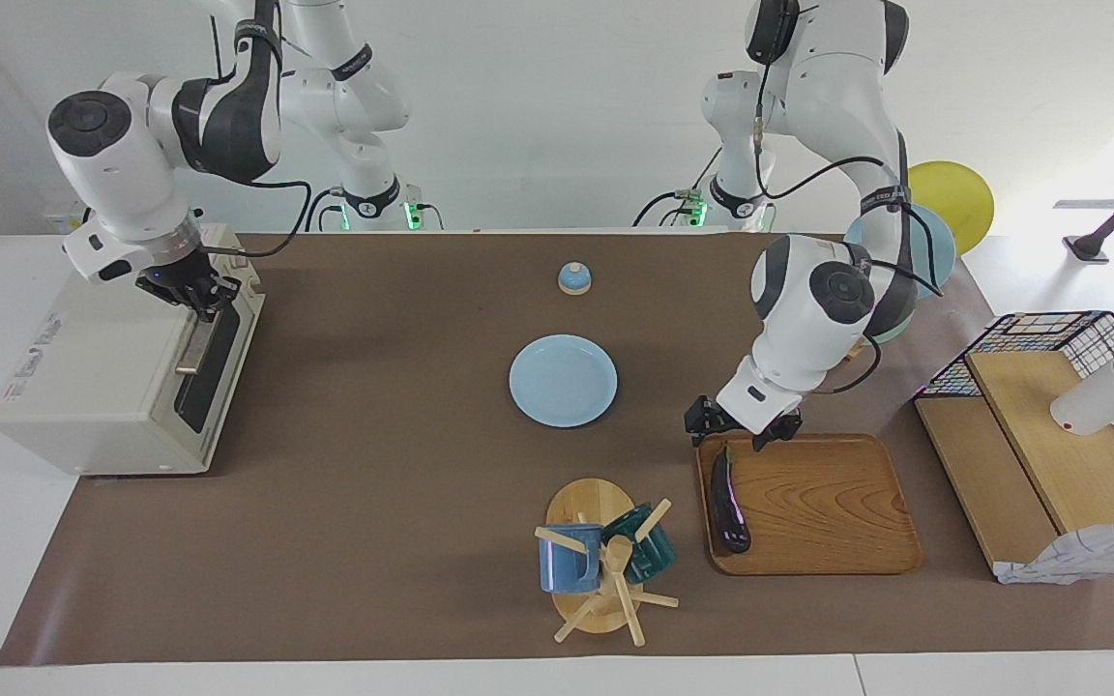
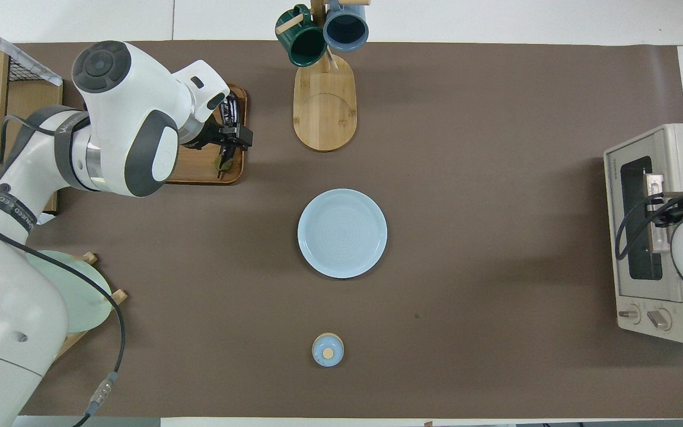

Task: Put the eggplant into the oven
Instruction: 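Grasp the eggplant with the left gripper and lift it off the tray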

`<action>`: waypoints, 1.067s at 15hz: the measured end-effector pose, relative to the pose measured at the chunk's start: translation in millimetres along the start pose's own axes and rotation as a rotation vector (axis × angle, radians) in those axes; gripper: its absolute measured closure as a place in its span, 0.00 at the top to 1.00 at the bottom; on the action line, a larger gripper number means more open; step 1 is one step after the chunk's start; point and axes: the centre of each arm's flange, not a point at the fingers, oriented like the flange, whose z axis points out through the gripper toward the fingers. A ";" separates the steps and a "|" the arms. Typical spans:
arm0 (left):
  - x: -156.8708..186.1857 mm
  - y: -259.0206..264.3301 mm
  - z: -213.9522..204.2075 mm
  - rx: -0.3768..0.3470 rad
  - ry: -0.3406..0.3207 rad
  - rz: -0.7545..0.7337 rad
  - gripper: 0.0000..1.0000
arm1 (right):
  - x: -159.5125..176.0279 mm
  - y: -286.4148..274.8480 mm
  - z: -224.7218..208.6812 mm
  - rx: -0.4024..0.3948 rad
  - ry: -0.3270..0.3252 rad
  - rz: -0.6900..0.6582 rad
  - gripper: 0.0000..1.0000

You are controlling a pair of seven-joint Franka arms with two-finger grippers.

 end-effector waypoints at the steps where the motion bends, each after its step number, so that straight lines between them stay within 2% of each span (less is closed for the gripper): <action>1: 2.9 0.8 7.5 0.001 0.006 0.004 1.00 | 0.0 0.4 0.1 -0.005 0.000 -0.002 0.01; 9: 13.4 -5.4 47.8 0.022 0.076 0.026 1.00 | 0.4 10.2 8.6 -0.008 0.012 -0.010 0.01; 16: 15.8 -19.5 51.1 0.028 0.090 0.032 0.98 | 0.0 9.1 12.8 -0.007 0.010 -0.012 0.01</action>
